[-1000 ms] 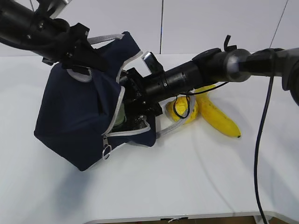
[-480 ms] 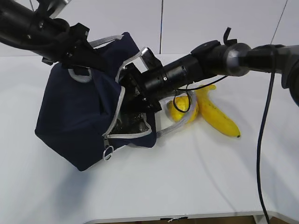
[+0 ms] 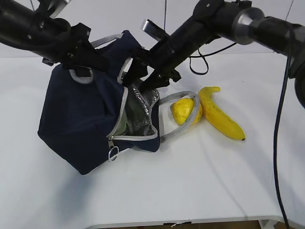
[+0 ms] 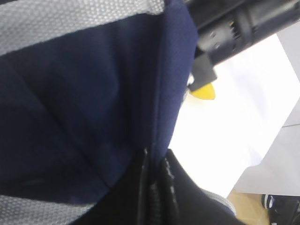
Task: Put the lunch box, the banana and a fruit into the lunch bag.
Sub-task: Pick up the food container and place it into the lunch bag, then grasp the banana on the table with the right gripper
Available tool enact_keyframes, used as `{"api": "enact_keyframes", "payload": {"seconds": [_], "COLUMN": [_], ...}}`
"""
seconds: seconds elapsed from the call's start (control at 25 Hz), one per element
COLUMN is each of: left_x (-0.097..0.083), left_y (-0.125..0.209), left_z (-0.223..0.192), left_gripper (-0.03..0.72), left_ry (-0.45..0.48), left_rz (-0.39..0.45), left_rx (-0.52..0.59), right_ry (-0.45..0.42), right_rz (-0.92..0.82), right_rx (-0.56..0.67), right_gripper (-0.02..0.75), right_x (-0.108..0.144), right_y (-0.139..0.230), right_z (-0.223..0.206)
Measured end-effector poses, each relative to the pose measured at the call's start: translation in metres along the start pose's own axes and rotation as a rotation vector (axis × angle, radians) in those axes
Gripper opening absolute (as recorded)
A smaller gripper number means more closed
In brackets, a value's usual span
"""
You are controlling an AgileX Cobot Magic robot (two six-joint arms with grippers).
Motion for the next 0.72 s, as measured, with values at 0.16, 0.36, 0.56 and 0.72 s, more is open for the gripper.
{"api": "enact_keyframes", "payload": {"seconds": [0.16,0.36,0.56,0.72], "left_x": [0.0,0.0,0.0,0.0], "left_y": [0.0,0.0,0.0,0.0], "left_z": [0.0,0.0,0.0,0.0], "left_gripper": [0.0,0.0,0.0,0.0], "left_ry": [-0.001,-0.001,-0.002,-0.003], "left_rz": [0.0,0.0,-0.001,-0.004], "left_rx": [-0.001,-0.001,0.0,0.003], "right_ry": [0.119,0.285,0.497,0.606], "right_rz": [0.038,0.092,0.154,0.17], "right_rx": [-0.028,-0.061,-0.135,-0.168], "right_gripper": [0.483,0.483,0.482,0.482], "right_x": [0.002,0.01,0.023,0.03], "right_y": [-0.007,-0.009,-0.011,-0.007], "right_z": [0.017,0.049,0.097,0.124]}}
Point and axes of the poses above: a point on each arm's last joint axis where the gripper is mounted, z pointing back along that axis away from the gripper, x along the wrist's bending axis when the last joint is at zero, y = z × x, the point moved 2 cm from there along -z, pointing out along that axis toward the gripper, and after that the axes turned 3 degrees about -z, right-handed, at the moved point
